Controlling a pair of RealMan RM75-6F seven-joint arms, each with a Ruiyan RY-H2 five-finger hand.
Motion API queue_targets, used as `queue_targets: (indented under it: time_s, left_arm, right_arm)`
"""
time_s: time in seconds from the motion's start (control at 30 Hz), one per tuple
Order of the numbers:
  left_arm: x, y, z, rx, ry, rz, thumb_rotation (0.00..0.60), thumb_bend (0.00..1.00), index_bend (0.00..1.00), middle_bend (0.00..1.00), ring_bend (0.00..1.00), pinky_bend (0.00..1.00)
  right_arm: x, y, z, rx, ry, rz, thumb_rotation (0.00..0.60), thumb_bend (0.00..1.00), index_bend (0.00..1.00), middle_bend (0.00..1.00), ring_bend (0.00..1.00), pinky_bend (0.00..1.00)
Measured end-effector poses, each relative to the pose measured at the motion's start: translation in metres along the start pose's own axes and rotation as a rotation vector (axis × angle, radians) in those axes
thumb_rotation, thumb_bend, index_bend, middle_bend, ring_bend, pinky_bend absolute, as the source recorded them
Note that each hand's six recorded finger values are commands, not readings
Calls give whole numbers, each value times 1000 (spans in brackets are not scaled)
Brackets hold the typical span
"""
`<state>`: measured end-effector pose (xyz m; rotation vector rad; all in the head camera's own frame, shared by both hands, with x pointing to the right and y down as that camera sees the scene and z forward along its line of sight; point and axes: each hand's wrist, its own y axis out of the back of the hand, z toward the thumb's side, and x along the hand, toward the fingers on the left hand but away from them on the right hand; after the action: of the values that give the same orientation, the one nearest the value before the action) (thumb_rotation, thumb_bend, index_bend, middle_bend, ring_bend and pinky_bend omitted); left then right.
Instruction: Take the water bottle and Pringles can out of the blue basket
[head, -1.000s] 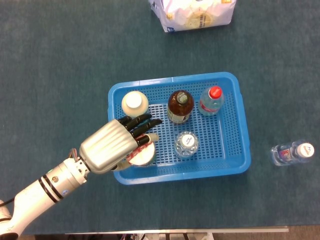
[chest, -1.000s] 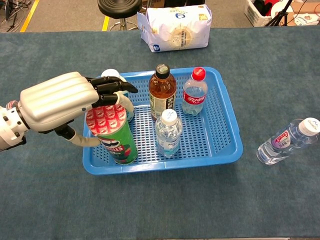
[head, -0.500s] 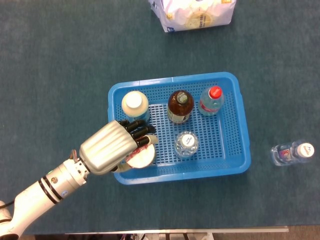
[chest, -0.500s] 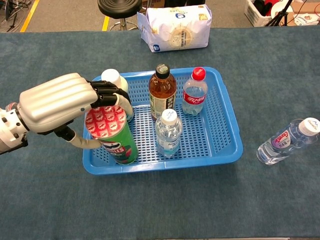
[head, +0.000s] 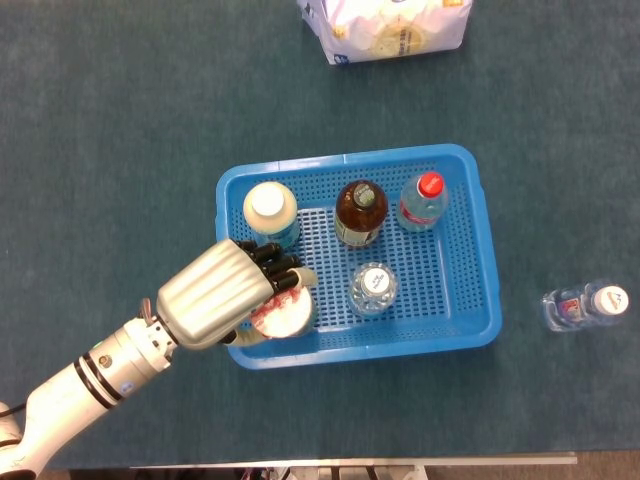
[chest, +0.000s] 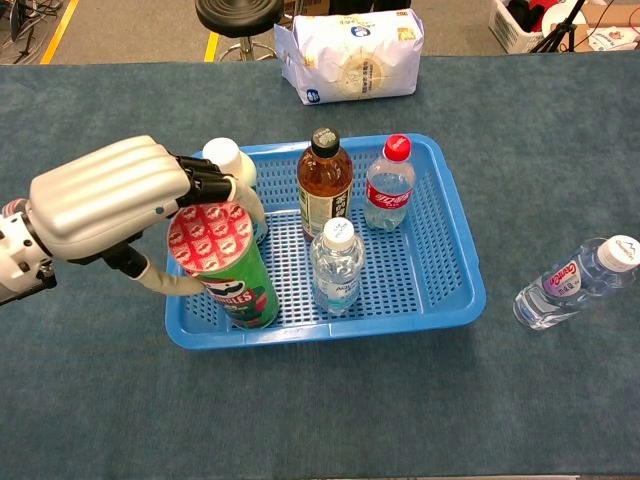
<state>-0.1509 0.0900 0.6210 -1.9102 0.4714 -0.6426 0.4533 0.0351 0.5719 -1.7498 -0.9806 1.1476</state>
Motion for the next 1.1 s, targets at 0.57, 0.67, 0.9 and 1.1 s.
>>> queue_targets:
  time_s: [0.57, 0.67, 0.9, 1.1]
  left_arm:
    - [-24, 45, -16, 189, 121, 45, 600, 142, 480, 454, 394, 620]
    - [-32, 56, -20, 231, 156, 57, 600, 142, 481, 455, 394, 621]
    - [-50, 72, -25, 304, 233, 66, 600, 142, 484, 459, 395, 621]
    - [-63, 84, -28, 338, 279, 87, 600, 142, 485, 462, 398, 621]
  right_arm:
    - [6, 4, 2, -12, 7, -22, 600, 0, 215, 335, 255, 427]
    - [6, 3, 3, -17, 10, -22, 600, 0, 216, 335, 255, 427]
    - [4, 0, 2, -22, 9, -15, 600, 0, 215, 335, 255, 427]
    - [3, -2, 2, -26, 8, -10, 600, 0, 215, 335, 255, 427]
